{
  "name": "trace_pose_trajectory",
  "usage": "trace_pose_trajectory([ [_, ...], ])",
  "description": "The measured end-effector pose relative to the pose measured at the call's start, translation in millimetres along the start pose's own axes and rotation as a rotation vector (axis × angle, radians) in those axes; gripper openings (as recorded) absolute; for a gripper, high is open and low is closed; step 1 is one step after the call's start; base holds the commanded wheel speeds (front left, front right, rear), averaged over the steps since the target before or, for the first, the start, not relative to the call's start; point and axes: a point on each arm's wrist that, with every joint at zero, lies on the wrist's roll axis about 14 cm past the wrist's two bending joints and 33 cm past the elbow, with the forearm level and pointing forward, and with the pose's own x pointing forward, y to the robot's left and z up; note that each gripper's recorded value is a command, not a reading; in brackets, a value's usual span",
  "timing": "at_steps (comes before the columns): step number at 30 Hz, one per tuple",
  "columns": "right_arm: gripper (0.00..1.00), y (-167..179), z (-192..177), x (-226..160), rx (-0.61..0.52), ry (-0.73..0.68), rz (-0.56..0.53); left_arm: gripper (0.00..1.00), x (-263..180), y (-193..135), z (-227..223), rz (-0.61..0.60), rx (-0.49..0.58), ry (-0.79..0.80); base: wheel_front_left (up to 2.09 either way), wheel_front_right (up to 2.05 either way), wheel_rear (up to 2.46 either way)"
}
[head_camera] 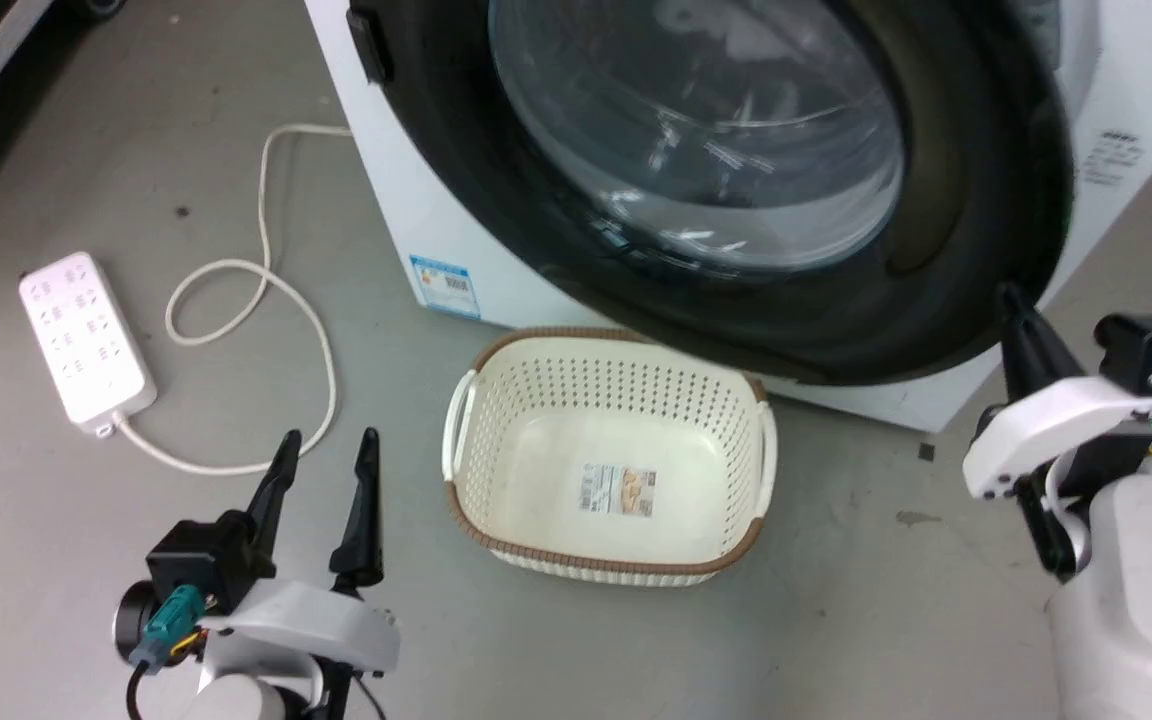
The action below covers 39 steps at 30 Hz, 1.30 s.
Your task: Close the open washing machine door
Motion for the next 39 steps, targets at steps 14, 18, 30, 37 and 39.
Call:
trace_pose_trajectory([
  [14,0.00,-23.6,4.6,62.2,0.020,-0.032,-0.104,1.00,19.0,10.0,-17.6,0.019,0.000,0.034,0.00,0.00,0.00],
  [18,0.00,-24.5,13.4,78.6,0.023,-0.063,-0.118,1.00,21.6,13.3,-22.5,0.033,-0.003,0.043,0.00,0.00,0.00],
  [30,0.00,-26.5,22.0,88.5,0.086,-0.118,-0.151,1.00,26.0,21.3,-21.9,0.060,0.003,0.033,0.00,0.00,0.00],
  [37,0.00,-44.6,93.7,63.7,0.091,-0.316,-0.171,1.00,22.8,16.6,-0.9,0.043,0.018,-0.029,0.00,0.00,0.00],
  [39,0.00,-50.9,106.3,46.4,0.082,-0.356,-0.175,1.00,20.7,11.7,4.5,0.029,0.022,-0.046,0.00,0.00,0.00],
])
